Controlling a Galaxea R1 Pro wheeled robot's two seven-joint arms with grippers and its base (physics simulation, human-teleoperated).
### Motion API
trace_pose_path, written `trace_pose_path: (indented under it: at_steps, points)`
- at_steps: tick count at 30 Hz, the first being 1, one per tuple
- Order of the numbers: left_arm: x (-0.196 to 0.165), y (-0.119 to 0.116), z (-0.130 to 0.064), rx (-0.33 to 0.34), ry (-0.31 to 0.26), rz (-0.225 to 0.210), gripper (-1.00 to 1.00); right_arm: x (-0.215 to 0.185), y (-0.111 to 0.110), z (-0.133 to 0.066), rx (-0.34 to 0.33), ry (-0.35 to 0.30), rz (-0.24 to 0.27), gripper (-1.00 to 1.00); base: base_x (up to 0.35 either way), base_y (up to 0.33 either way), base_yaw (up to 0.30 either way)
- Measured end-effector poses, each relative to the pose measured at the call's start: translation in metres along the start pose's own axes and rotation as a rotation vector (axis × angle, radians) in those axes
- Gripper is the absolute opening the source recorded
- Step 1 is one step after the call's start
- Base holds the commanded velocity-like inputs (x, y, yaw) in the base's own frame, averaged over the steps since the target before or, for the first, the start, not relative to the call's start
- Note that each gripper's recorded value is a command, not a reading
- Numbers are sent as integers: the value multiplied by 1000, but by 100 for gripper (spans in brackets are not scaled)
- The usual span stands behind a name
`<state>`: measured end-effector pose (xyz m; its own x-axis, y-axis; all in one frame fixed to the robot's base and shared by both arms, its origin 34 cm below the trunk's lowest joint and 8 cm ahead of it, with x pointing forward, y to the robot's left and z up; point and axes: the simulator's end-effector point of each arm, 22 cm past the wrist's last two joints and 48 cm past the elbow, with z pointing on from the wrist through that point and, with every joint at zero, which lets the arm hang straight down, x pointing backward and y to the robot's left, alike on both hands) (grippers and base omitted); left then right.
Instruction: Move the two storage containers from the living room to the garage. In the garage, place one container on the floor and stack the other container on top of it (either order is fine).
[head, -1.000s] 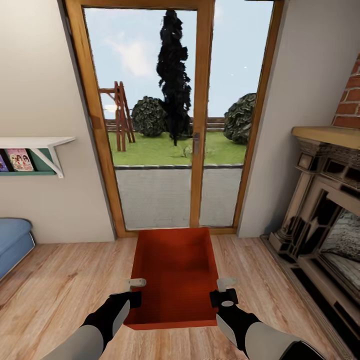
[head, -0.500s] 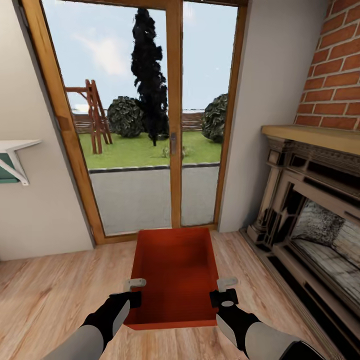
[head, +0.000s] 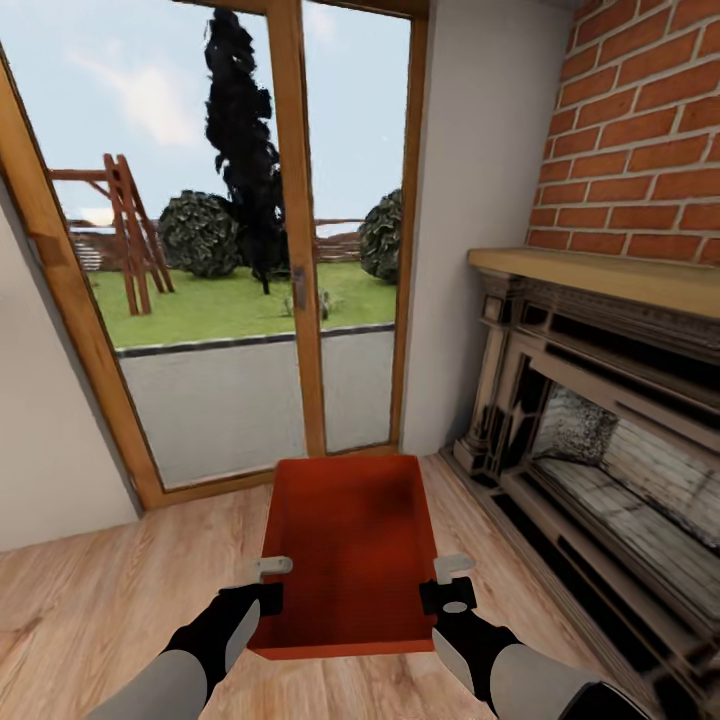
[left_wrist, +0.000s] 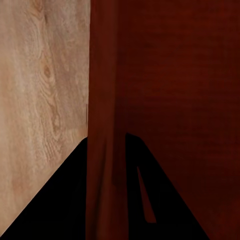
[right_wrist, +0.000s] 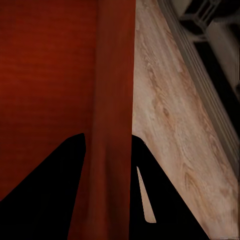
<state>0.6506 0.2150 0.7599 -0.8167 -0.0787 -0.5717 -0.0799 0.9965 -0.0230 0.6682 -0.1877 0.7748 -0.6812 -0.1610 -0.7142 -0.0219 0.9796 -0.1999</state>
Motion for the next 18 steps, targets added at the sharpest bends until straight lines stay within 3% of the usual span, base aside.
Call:
trace_pose_path:
  at_steps: [18]
  points:
    - [0, 0, 0, 0, 0, 1, -100, 0, 0, 0, 1, 1, -1, -100, 0, 0, -287]
